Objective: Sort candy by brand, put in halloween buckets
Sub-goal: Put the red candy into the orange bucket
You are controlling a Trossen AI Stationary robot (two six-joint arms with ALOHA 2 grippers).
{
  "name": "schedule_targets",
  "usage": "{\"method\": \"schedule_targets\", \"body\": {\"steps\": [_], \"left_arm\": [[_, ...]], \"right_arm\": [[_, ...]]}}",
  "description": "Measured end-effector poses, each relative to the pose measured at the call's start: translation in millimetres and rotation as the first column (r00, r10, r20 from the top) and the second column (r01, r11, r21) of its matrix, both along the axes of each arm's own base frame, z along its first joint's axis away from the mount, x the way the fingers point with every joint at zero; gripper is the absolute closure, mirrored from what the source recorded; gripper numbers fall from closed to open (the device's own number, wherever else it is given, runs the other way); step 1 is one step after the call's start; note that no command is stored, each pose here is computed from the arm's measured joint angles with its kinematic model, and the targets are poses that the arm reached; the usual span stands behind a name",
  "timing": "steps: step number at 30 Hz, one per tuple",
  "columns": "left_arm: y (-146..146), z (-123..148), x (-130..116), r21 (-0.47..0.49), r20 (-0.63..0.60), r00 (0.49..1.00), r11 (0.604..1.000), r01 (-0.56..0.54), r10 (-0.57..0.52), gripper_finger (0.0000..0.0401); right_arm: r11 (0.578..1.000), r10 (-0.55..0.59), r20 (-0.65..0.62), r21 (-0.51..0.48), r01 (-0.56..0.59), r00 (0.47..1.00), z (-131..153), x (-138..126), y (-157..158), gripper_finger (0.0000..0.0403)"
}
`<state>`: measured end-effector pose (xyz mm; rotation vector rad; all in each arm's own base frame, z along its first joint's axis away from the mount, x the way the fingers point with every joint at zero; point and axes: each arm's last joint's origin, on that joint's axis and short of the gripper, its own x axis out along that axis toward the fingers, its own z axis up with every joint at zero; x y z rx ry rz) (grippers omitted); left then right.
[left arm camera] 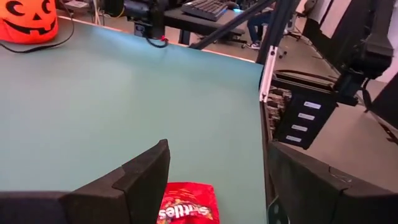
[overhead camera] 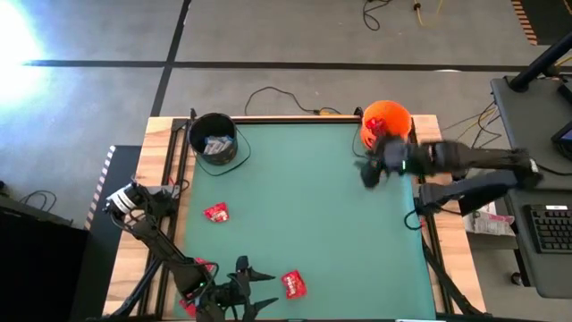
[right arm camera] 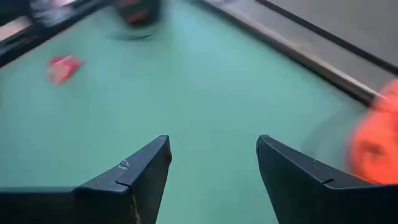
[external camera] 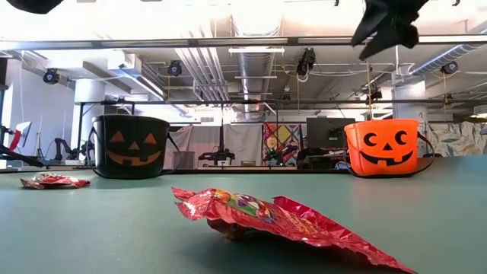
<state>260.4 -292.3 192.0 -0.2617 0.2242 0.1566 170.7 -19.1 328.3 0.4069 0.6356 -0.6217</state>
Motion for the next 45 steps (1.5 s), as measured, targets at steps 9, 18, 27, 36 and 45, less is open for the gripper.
{"method": "schedule_targets", "body": {"steps": [9,18,27,36,45], "left_arm": [[-8,-2,-5,-0.135,-0.035,0.993,0.985,0.104,-0.110,0.0149],[-14,-17,-7,-0.178,-0.053,0.993,0.980,0.093,-0.104,0.0149],[-16,-26,-6,-0.201,-0.062,0.994,0.976,0.079,-0.093,0.0149],[-16,-27,-7,-0.165,-0.070,0.992,0.982,0.090,-0.103,0.0149],[-15,-28,-7,-0.136,-0.079,0.991,0.986,0.097,-0.108,0.0149]], "right_arm": [[0.920,0.383,0.128,-0.142,-0.366,0.915,-67,50,120,0.0179],[0.761,0.647,0.193,-0.218,-0.611,0.737,-148,106,209,0.0169],[0.646,0.762,0.069,-0.140,-0.750,0.644,-209,160,252,0.0119],[0.661,0.728,-0.150,-0.108,-0.743,0.669,-234,192,262,0.0163],[0.690,0.570,-0.405,-0.236,-0.684,0.715,-214,187,237,0.0339]]}}
